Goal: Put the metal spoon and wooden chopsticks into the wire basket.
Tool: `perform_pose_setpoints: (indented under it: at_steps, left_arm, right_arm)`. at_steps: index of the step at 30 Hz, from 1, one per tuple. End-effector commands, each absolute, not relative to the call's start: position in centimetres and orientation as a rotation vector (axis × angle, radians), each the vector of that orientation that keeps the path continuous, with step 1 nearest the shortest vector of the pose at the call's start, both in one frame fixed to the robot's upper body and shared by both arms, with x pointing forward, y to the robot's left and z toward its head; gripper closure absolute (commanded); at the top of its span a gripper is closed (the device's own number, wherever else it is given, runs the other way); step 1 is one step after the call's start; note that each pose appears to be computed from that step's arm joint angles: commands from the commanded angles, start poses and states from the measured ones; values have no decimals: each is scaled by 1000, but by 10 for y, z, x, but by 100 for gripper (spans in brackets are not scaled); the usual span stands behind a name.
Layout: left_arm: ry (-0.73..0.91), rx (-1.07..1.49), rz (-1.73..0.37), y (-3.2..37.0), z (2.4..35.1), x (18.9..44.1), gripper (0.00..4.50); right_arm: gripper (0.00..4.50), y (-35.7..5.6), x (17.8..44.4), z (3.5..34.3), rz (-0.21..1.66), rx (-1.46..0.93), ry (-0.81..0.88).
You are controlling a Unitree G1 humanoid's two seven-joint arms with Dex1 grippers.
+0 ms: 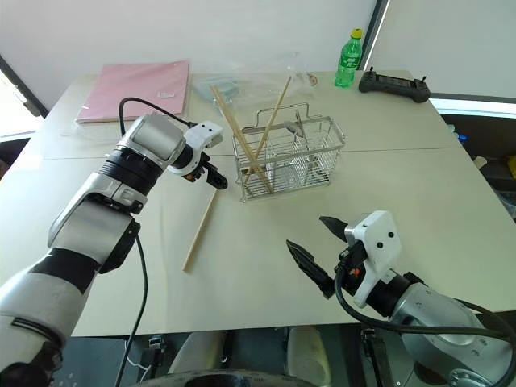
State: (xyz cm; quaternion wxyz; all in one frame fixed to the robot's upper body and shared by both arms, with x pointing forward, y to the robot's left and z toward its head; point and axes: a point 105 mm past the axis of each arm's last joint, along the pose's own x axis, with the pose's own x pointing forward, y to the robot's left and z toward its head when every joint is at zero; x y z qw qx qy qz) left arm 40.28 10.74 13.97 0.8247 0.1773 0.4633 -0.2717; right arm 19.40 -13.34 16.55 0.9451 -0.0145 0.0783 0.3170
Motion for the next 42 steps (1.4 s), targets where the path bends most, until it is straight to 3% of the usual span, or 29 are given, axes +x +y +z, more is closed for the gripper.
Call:
perform_pose_setpoints:
  at_steps: [1,11,14,22,23,34,42]
  left_arm:
    - [985,387,-564,106,130,405,4]
    - [1040,406,-581,100,108,403,4]
    - [1054,383,-585,98,107,401,86]
    - [1060,351,-571,97,109,402,423]
    - [1061,344,-569,97,109,402,442]
    - [1038,251,-511,106,114,407,442]
    - [787,109,-372,130,156,442,442]
  right_arm:
    - [32,-131,192,176,648,-43,104]
    - [32,-130,194,180,641,-49,85]
    - [32,-130,194,180,639,-48,83]
    - [32,-131,194,180,640,-51,85]
    - [32,-131,194,181,640,-52,84]
    - [32,-131,191,178,687,-84,119]
    - [32,-138,191,179,730,-108,156]
